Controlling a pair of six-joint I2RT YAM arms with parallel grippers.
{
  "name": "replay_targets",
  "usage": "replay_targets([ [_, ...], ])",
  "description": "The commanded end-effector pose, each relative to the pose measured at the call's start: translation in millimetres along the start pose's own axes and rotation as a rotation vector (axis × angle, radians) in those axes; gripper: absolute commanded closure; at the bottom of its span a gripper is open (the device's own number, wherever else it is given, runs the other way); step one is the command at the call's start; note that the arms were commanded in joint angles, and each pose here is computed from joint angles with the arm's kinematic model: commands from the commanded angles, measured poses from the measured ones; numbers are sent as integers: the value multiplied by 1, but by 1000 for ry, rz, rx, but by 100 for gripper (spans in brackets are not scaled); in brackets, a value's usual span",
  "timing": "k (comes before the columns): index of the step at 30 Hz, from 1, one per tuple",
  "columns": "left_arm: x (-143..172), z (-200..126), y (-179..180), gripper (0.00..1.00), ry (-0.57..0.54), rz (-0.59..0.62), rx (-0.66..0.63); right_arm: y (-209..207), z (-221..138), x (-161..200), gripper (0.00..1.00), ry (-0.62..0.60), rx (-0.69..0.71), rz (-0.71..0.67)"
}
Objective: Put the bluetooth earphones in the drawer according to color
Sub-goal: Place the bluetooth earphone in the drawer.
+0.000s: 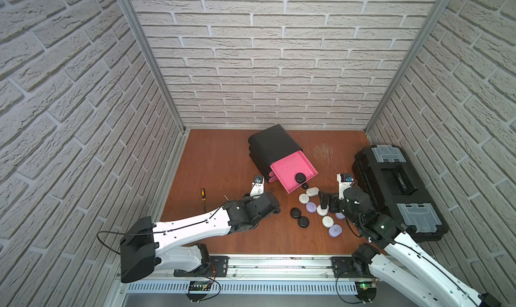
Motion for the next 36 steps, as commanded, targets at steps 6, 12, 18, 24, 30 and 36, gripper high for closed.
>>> replay_targets([
  [6,-72,0,-14,82,-24,126,111,-8,-9,22,0,85,-20,86],
  [12,-109,42,-34,82,24,169,175,-1,-7,43,3,167,-88,111],
  [18,-113,92,-45,82,110,178,194,14,-5,68,9,319,-177,75],
  [24,-104,119,-46,77,155,149,207,24,-3,86,14,405,-257,69],
  [30,-99,125,-46,59,175,139,218,27,-2,96,16,445,-289,66],
  [36,-108,112,-41,55,143,134,218,28,0,99,16,461,-294,60],
])
Point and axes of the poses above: each gripper's point midway between its finger pads, its own z axis out along the fingers, its own y axis along the line the jaws close on, x = y × z, the point moved 2 cm from there along -z, back along the fingers, and after that the axes turned 13 degrees about z, right-handed, at the moved point
